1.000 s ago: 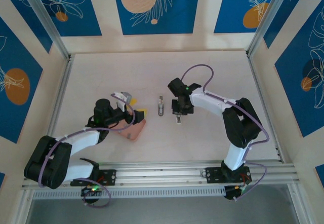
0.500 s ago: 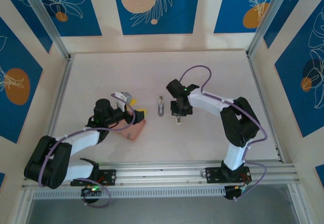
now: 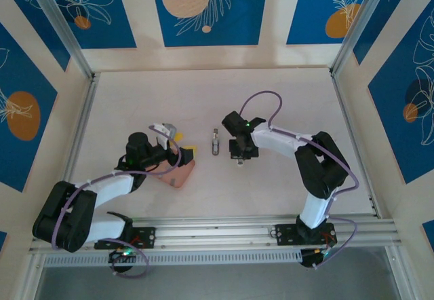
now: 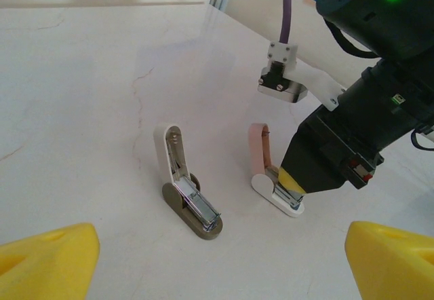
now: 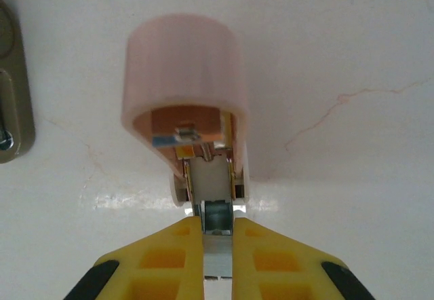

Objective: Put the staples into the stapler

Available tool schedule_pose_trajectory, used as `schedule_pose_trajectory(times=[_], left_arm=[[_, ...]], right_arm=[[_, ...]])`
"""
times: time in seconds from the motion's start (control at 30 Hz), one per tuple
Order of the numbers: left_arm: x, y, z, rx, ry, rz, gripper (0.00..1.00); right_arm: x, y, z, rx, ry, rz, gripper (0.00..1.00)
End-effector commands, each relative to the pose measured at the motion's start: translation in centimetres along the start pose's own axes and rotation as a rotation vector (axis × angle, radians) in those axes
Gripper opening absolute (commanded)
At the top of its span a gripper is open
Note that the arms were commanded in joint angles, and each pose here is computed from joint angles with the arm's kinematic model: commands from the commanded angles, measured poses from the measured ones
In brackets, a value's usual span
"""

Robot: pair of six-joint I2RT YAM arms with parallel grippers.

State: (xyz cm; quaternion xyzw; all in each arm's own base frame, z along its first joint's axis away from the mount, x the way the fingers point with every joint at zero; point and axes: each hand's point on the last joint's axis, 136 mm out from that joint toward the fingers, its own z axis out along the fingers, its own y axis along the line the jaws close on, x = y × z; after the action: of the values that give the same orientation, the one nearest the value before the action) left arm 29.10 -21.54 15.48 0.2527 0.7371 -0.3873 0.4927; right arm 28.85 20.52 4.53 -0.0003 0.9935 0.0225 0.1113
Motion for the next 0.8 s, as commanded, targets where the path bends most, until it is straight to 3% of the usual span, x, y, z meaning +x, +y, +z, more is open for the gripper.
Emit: schedule_pose_trajectory(times=[0.0,0.77], left_arm=[[0.2,-0.3,0.2,0.016,0.002,0.0,0.93],[0.2,-0.5,0.3,0.025,0.006,-0.001,0.93]], right_arm=[[-0.6,0.1,-1.3,-0.018,-0.065,0.003,0.14],[-0.8,-0.2,-0.7,-0.009,-0.101,-0.074,0.14]])
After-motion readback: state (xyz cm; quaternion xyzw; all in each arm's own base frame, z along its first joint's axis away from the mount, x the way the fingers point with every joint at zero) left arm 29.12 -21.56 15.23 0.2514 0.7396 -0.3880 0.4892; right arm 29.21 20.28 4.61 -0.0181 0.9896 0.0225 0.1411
